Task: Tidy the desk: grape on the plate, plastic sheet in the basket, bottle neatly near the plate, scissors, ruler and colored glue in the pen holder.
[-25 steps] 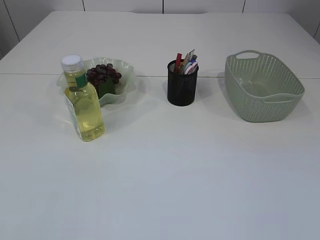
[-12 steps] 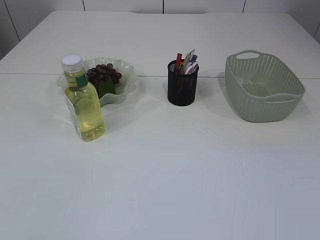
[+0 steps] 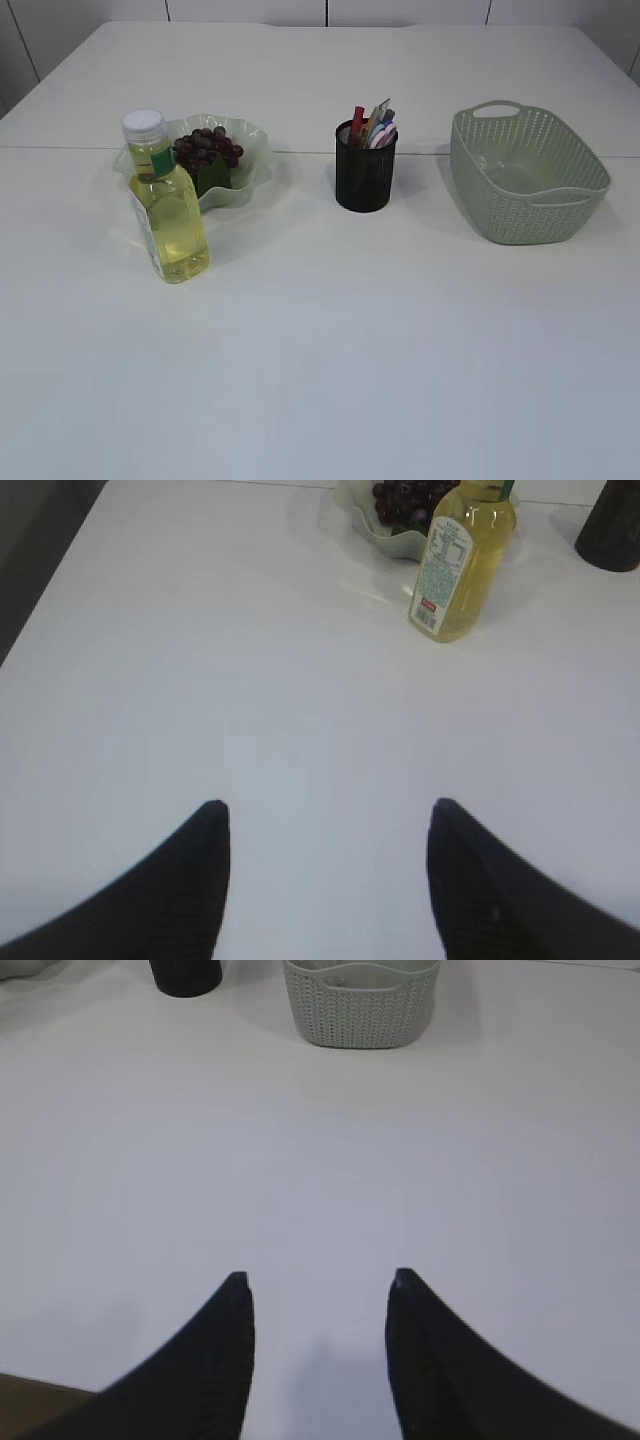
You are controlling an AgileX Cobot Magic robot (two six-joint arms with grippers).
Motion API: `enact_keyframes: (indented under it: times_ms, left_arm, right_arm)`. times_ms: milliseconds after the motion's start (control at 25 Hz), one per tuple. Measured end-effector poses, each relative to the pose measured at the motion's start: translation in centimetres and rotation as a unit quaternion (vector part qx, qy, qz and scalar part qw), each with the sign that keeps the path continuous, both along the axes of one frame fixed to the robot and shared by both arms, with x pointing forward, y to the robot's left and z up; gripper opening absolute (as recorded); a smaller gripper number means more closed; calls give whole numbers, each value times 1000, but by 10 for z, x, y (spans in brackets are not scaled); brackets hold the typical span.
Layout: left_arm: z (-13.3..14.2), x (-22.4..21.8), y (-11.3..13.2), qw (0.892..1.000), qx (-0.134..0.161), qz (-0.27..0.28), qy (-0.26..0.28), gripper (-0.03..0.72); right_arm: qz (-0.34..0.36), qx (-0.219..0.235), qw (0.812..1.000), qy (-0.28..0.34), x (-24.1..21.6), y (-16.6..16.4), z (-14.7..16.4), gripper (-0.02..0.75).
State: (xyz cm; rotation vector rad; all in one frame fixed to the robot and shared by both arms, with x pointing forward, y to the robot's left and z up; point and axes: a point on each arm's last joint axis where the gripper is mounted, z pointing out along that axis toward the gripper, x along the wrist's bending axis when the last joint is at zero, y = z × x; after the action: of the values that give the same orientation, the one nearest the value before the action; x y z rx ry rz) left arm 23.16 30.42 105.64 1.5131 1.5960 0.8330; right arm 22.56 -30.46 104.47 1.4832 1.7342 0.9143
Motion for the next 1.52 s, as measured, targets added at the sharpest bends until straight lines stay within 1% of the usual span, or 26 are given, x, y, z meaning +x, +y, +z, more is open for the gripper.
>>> enact_keyframes:
  times_ms: [280, 480, 760, 920, 1240, 1520]
  left_arm:
    - [0, 0, 0, 1000, -2, -2, 0, 457]
    - [0, 0, 0, 1000, -2, -2, 0, 442]
    - [0, 0, 0, 1000, -2, -5, 0, 438]
    - [0, 0, 0, 1000, -2, -7, -1, 438]
    - [0, 0, 0, 1000, -2, -16, -1, 419]
    - [0, 0, -2, 1000, -8, -21, 0, 417]
  right_arm:
    - [2, 1, 1000, -4, 1, 1, 0, 354]
    - [1, 1, 1000, -4, 1, 1, 0, 354]
    - [-51, 2, 999, -5, 1, 2, 0, 354]
    - [-66, 2, 998, -4, 1, 2, 0, 353]
    - [-66, 1, 998, -5, 1, 2, 0, 352]
    - [-49, -26, 998, -6, 1, 2, 0, 352]
